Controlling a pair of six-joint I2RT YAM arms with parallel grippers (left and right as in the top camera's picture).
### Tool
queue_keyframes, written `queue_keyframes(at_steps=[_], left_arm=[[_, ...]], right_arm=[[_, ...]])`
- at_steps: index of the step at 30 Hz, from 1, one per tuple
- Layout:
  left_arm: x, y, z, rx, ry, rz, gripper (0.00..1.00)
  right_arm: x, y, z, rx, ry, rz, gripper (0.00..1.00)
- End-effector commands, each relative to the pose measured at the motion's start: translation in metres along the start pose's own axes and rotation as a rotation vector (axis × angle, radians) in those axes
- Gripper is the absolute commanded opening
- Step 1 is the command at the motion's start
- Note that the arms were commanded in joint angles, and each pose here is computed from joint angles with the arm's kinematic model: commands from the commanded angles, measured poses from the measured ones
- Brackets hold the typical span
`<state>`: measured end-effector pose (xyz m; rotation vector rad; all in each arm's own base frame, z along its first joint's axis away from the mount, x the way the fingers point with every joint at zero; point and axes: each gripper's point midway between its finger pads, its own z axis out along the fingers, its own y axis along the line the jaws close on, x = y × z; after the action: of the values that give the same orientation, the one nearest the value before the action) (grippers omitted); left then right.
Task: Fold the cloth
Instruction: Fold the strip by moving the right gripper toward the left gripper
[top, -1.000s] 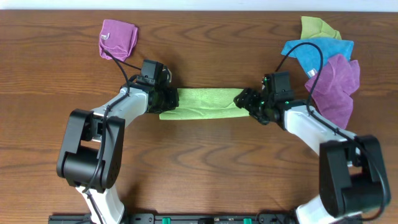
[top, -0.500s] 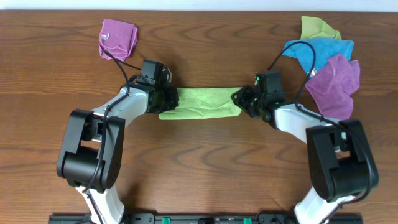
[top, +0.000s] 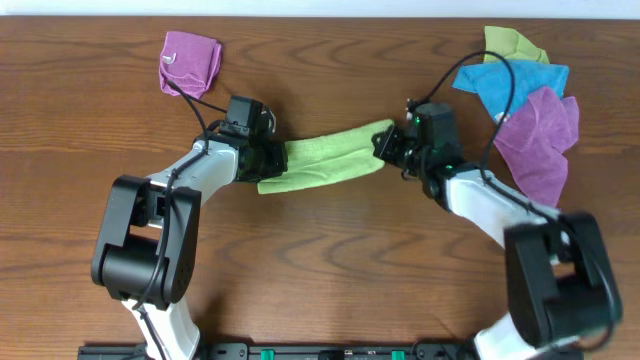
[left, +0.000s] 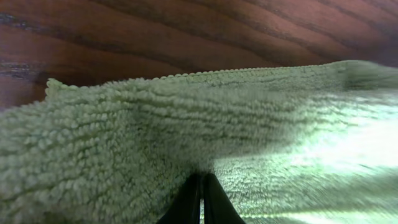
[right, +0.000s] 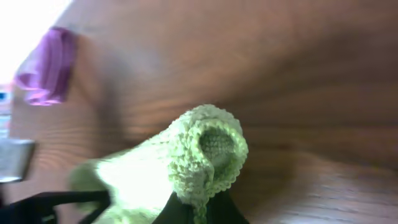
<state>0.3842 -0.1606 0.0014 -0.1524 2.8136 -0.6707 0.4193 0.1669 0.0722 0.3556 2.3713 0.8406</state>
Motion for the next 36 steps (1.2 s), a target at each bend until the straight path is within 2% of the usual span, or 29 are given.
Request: queue_keyframes(at_steps=[1, 15, 22, 28, 36], left_arm=[[0.001, 0.006, 0.007, -0.019, 0.016, -0.01, 0.06], [0.002, 0.004, 0.007, -0.012, 0.018, -0.013, 0.06], [0.001, 0.004, 0.007, -0.012, 0.018, -0.013, 0.06], [0.003, -0.001, 0.005, 0.022, 0.031, -0.017, 0.06], [-0.013, -0.004, -0.023, 0.036, -0.031, -0.038, 0.06]], right_arm=[[-0.008, 0.031, -0.01, -0.051, -0.039, -0.099, 0.01], [-0.001, 0.1, -0.007, -0.045, -0.056, -0.314, 0.01], [0.015, 0.107, 0.013, -0.034, -0.011, -0.344, 0.01], [0.035, 0.101, 0.039, 0.038, 0.096, -0.431, 0.01], [0.037, 0.11, 0.041, 0.045, 0.088, -0.471, 0.01]])
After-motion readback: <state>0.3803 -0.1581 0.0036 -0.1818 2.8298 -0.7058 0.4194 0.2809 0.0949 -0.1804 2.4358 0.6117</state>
